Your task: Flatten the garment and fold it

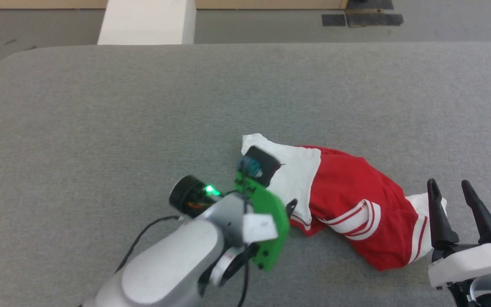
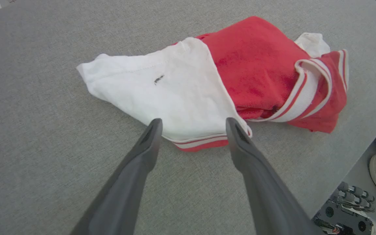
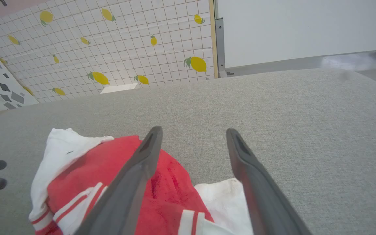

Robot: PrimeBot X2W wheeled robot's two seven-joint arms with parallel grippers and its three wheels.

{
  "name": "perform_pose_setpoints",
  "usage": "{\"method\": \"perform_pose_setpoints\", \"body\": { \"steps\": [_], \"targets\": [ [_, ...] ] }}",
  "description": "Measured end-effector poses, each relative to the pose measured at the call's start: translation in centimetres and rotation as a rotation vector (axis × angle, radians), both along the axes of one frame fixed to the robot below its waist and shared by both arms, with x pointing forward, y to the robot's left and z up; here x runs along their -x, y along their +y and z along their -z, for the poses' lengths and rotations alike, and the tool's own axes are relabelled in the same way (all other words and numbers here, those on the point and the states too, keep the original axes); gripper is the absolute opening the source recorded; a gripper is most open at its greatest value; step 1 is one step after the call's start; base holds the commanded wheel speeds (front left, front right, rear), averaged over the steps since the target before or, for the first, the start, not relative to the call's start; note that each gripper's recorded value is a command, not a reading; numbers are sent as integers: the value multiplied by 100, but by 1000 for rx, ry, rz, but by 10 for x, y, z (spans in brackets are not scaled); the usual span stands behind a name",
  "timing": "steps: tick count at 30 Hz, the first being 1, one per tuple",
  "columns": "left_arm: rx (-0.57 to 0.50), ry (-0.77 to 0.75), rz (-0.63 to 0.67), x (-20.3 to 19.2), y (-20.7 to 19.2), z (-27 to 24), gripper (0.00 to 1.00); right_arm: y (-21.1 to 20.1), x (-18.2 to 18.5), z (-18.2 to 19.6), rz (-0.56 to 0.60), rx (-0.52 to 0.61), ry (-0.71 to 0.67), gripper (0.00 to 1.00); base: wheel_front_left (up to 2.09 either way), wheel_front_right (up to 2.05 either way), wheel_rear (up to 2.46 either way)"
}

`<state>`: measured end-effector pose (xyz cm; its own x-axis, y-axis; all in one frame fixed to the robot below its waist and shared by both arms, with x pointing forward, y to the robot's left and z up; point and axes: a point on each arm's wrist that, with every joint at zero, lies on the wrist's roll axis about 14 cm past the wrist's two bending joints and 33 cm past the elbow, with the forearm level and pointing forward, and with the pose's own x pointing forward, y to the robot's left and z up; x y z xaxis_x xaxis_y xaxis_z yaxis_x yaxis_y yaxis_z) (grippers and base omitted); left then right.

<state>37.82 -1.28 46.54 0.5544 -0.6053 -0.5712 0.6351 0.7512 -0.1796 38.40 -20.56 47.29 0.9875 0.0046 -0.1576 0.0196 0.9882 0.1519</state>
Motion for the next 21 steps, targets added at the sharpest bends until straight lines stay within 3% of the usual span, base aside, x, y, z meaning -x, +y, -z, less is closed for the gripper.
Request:
{"method": "perform_pose_setpoints", "body": {
  "steps": [10, 21],
  "targets": [
    [-70, 87, 42, -32, -30, 9, 100, -17, 4, 13, 55, 8, 40, 100, 0, 0, 0],
    [-128, 170, 89, -38, -43, 41, 100, -35, 13, 32, 114, 19, 94, 100, 0, 0, 0]
  ]
}}
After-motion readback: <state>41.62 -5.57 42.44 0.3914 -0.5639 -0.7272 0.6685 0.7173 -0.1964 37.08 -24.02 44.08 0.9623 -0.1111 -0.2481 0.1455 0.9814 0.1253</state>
